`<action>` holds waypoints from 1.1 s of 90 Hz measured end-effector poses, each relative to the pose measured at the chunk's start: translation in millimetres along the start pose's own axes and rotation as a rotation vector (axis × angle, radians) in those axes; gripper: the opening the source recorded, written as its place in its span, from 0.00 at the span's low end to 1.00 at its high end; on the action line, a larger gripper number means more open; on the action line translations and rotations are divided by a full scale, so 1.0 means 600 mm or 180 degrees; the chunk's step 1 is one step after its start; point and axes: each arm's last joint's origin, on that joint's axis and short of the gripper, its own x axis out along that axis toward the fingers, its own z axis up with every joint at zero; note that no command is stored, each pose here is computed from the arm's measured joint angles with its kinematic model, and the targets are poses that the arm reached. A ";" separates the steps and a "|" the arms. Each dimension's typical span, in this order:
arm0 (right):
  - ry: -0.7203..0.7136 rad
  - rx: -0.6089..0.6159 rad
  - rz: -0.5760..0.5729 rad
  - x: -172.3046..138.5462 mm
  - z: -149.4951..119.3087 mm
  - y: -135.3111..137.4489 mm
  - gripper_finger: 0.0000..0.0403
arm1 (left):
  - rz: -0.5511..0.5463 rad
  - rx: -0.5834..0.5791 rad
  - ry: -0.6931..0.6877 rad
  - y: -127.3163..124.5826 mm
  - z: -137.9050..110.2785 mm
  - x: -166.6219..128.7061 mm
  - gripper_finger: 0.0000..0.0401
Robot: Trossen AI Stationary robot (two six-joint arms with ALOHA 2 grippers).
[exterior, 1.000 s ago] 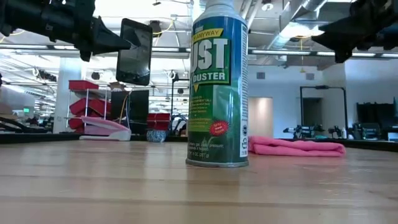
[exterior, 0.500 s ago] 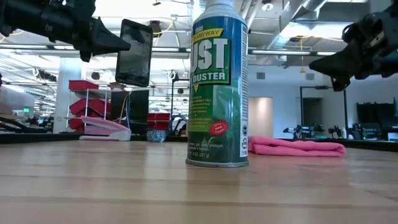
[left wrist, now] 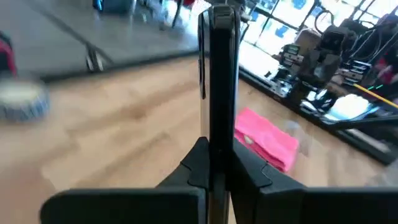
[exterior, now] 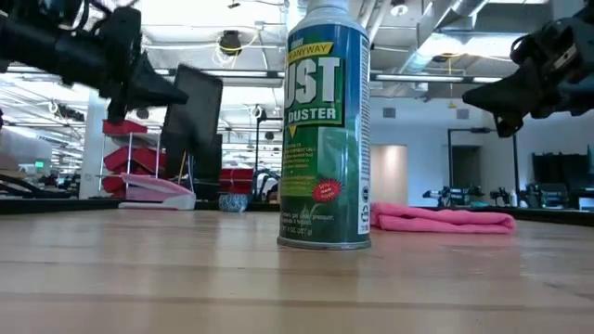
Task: Apply microfiber cloth
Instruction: Wipe the front of the black cellphone with the pink microfiber cloth
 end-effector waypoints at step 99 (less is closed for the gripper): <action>0.0091 -0.0115 -0.0020 0.002 -0.005 -0.001 0.00 | 0.0759 -0.1798 0.1617 0.062 -0.115 0.000 0.08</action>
